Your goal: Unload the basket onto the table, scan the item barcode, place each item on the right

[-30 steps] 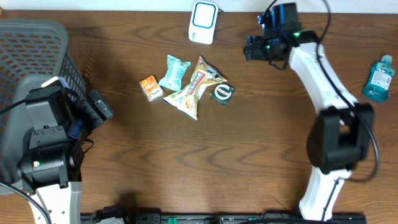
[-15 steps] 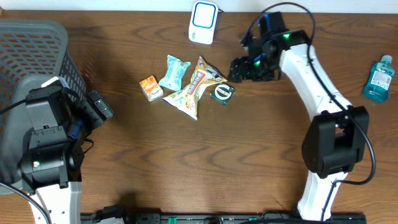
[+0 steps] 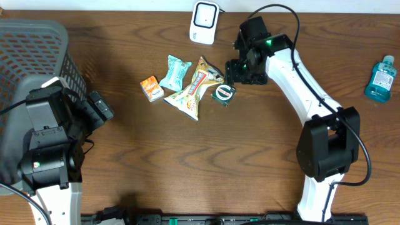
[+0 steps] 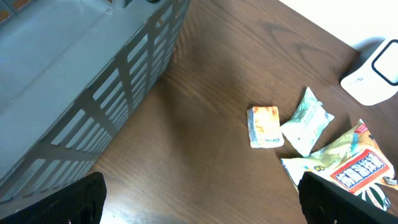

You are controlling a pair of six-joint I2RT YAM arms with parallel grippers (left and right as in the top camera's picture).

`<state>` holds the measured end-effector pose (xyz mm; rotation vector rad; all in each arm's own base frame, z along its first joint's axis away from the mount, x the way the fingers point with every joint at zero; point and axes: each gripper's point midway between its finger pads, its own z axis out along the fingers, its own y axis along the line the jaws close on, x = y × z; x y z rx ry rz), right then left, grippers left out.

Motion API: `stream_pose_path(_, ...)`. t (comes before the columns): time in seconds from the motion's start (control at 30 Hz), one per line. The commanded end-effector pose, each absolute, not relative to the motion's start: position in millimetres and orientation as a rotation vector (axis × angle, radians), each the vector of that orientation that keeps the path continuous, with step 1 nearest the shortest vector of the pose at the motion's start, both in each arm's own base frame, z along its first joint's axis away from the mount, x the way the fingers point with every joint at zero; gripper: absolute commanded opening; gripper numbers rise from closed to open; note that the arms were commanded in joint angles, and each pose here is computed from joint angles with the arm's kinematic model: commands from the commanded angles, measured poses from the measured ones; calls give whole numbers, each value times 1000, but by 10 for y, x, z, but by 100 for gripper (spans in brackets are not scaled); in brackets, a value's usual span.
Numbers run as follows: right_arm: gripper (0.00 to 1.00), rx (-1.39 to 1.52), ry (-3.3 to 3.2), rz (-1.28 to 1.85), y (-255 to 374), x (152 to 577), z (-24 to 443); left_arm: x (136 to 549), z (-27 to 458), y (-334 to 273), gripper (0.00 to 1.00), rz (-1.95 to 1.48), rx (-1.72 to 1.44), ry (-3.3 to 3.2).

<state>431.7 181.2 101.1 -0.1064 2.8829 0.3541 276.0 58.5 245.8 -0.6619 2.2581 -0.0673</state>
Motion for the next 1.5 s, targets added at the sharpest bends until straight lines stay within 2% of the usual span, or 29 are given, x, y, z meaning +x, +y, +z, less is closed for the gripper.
stream_pose_path(0.0, 79, -118, 2873, 293, 1792, 4342, 910, 2757, 2474, 623, 98, -55, -683, 2248)
stream_pose_path(0.13, 84, -428, 2819, 255, 1829, 4330, 777, 2757, 2474, 623, 98, -55, -683, 2248)
stream_pose_path(0.2, 91, -602, 2790, 229, 1830, 4282, 651, 2757, 2474, 623, 98, -55, -683, 2248)
stream_pose_path(0.3, 99, -711, 2764, 213, 1815, 4239, 494, 2757, 2474, 623, 98, -55, -683, 2248)
stream_pose_path(0.67, 99, -825, 2613, 198, 1913, 4426, 451, 2757, 2474, 623, 98, -55, -683, 2248)
stream_pose_path(0.9, 99, -1076, 2549, 246, 2138, 4187, 304, 2757, 2474, 623, 98, -55, -683, 2248)
stream_pose_path(1.4, 95, -1077, 2516, 152, 2095, 4144, 20, 2757, 2474, 623, 98, -55, -683, 2248)
stream_pose_path(1.47, 91, -1083, 2535, 152, 2076, 4102, -2, 2757, 2474, 623, 98, -55, -683, 2248)
